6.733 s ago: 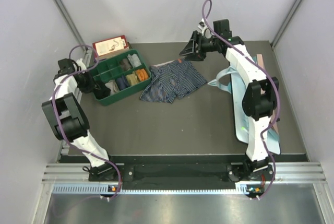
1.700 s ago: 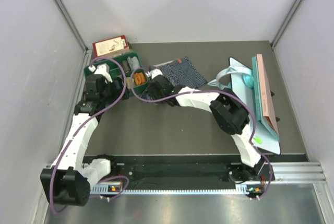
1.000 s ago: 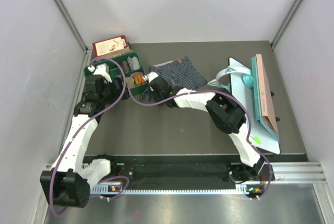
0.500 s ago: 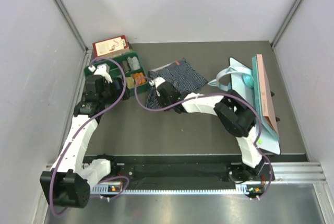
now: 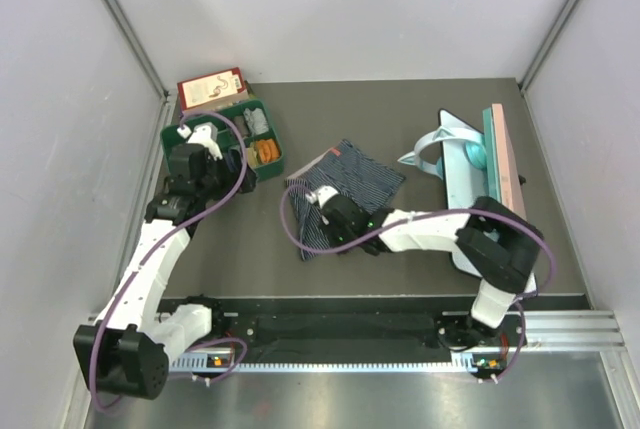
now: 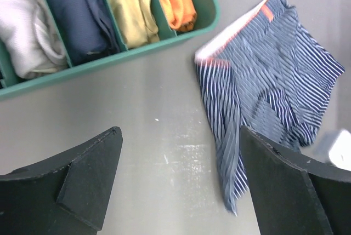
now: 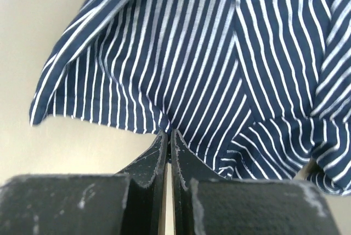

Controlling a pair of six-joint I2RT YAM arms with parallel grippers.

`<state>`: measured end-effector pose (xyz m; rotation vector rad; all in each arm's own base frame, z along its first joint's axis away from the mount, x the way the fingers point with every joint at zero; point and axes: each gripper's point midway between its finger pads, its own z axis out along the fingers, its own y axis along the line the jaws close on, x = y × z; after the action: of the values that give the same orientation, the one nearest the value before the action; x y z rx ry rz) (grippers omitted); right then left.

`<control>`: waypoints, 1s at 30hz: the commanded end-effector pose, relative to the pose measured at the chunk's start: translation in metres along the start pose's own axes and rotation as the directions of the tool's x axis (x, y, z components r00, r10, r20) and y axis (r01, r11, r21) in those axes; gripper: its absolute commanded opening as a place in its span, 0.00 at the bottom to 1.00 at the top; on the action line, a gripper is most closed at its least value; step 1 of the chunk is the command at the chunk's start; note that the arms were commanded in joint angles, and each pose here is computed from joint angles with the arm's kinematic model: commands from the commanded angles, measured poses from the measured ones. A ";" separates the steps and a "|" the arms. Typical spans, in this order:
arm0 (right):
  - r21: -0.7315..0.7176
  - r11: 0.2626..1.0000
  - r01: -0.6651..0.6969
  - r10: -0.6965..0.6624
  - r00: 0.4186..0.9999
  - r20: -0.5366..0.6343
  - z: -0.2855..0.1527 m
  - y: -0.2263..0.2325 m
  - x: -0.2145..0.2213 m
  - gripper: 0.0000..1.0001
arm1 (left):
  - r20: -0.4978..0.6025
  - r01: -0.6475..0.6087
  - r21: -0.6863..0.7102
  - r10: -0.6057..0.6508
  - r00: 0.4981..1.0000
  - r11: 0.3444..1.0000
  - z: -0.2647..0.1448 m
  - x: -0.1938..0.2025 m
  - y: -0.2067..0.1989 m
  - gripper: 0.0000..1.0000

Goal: Roll the underwear
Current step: Move the underwear to the center of the board.

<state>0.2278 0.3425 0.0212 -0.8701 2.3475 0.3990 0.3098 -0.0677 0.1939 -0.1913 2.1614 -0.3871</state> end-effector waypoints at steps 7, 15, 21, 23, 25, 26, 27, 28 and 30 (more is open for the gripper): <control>-0.083 0.994 -0.065 0.048 0.979 -0.199 -0.080 0.025 0.093 0.02 | -0.055 0.016 0.049 -0.014 0.998 0.999 0.010 0.016 -0.030 0.88; -0.209 0.948 -0.239 0.247 0.969 0.012 -0.118 0.050 0.032 0.49 | -0.160 0.061 0.129 -0.040 0.986 0.990 0.027 0.067 -0.062 0.88; -0.263 0.910 -0.320 0.355 0.930 0.094 -0.101 0.062 -0.006 0.64 | -0.216 0.113 0.125 -0.084 0.973 0.986 0.037 0.090 -0.061 0.90; -0.252 0.904 -0.344 0.374 0.923 0.083 -0.085 0.060 -0.010 0.64 | -0.232 0.141 0.129 -0.109 0.967 0.982 0.037 0.098 -0.061 0.90; -0.241 0.897 -0.370 0.393 0.918 0.055 -0.073 0.055 -0.008 0.64 | -0.229 0.165 0.142 -0.130 0.965 0.976 0.037 0.101 -0.062 0.90; -0.241 0.893 -0.381 0.401 0.915 0.037 -0.065 0.053 -0.006 0.64 | -0.224 0.171 0.146 -0.136 0.965 0.974 0.037 0.100 -0.063 0.90; -0.257 0.888 -0.381 0.403 0.915 0.037 -0.062 0.056 -0.009 0.64 | -0.220 0.175 0.150 -0.140 0.965 0.973 0.036 0.100 -0.064 0.90; -0.286 0.884 -0.371 0.399 0.916 0.046 -0.061 0.060 -0.014 0.64 | -0.221 0.183 0.149 -0.147 0.964 0.972 0.036 0.101 -0.063 0.90; -0.293 0.889 -0.351 0.379 0.924 0.043 -0.052 0.063 -0.014 0.65 | -0.224 0.185 0.149 -0.149 0.963 0.971 0.035 0.102 -0.063 0.89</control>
<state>0.1551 0.3339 0.0456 -0.5120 2.5135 0.7635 0.2700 -0.1527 0.0997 -0.2395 2.4055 -0.6326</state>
